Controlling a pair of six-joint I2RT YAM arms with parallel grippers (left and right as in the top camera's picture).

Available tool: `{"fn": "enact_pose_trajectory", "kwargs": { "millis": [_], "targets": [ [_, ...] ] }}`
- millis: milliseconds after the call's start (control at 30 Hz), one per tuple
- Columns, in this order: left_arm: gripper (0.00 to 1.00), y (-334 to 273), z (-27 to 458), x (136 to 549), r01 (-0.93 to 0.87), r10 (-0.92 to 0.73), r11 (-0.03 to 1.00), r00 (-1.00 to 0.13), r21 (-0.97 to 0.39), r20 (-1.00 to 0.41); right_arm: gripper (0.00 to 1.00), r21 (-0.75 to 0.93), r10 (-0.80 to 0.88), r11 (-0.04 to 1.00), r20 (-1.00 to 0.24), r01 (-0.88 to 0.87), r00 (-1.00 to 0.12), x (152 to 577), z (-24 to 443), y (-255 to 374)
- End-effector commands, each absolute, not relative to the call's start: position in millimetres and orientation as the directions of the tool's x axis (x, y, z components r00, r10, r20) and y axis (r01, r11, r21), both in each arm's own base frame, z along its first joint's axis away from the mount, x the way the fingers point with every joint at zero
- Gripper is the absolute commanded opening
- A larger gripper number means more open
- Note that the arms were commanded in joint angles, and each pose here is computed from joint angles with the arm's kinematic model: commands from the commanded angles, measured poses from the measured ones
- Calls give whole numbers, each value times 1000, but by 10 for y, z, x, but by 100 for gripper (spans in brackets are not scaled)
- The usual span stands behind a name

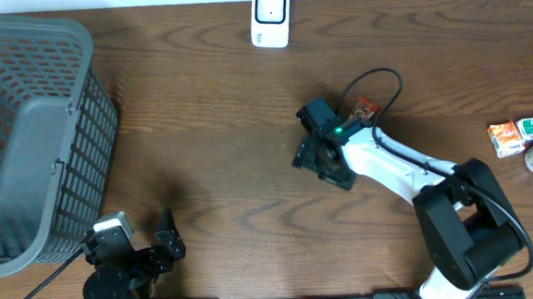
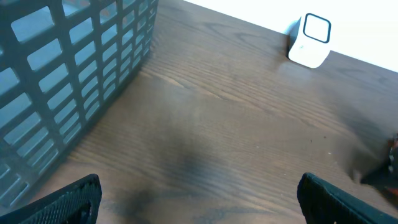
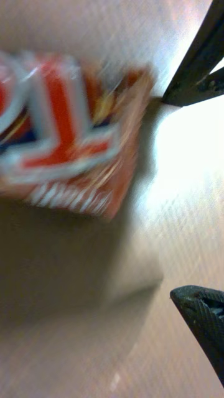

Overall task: Scan the item barcode
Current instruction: 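Grasp the red chocolate bar with the right gripper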

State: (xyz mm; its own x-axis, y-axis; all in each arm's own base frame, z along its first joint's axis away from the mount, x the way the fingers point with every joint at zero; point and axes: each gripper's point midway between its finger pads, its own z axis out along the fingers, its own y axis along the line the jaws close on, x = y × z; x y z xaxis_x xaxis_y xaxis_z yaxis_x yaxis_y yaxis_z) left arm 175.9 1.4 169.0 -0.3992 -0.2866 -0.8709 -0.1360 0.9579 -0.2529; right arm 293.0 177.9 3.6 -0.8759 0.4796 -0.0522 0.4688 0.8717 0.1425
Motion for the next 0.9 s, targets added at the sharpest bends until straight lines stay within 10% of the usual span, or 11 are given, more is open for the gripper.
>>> {"fn": "enact_pose_trajectory", "kwargs": {
  "millis": [0,867],
  "targets": [
    [98,11,1699,1758,-128,-273,962,-399,-241,-876,92,148,443,891,-62,430,-895,2853,232,1653],
    [98,11,1699,1758,-128,-273,962,-399,-241,-876,86,392,589,756,-57,524,-806,2704,-392,1230]
  ]
}}
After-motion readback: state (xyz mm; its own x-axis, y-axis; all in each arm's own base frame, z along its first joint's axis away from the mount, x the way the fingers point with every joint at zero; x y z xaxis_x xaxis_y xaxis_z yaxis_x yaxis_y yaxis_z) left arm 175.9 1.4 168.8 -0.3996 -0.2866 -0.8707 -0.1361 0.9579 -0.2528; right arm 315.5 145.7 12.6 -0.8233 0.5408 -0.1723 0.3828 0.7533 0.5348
